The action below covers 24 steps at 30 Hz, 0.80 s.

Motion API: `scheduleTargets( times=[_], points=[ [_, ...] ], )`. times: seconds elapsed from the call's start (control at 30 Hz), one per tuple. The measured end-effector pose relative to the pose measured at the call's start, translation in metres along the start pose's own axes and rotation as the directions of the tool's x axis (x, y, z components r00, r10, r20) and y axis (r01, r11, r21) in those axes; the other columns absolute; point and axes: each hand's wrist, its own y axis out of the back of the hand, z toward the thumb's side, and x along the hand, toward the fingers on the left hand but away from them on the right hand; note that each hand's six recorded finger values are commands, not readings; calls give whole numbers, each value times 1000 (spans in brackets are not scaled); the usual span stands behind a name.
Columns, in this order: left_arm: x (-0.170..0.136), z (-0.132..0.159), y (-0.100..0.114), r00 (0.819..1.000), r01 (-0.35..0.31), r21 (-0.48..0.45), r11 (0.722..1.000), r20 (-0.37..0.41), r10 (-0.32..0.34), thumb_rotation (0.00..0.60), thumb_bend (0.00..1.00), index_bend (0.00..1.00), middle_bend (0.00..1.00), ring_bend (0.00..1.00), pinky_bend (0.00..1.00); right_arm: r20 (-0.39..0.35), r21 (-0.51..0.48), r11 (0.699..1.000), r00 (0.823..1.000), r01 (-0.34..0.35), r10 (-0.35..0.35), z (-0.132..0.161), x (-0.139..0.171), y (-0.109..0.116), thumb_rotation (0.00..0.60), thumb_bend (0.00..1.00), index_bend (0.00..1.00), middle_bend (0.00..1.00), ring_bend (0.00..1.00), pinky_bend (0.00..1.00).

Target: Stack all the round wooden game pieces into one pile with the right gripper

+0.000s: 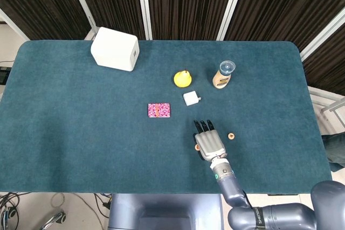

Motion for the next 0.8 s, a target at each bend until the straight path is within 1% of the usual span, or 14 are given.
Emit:
scheduleTargets(
  times=[0.5,0.63,0.8],
  points=[
    [0,0,-1,1000,2,2,1000,0,-2,600,95,0,0,0,50,10,3,1000,1000,2,-2,-4,-1,0,600,401,521,0,0,0],
    [0,0,0,1000,0,2,1000,-1,0,600,94,0,0,0,50,12,4,1000,1000,-1,1,-5,-1,-1,600,401,487,0,0,0],
    [0,0,0,1000,-1,3,1000,-3,1,600,94,0,0,0,50,18,3,1000,1000,-4,4,-8,-1,-2,600,401,483,0,0,0]
  ],
)
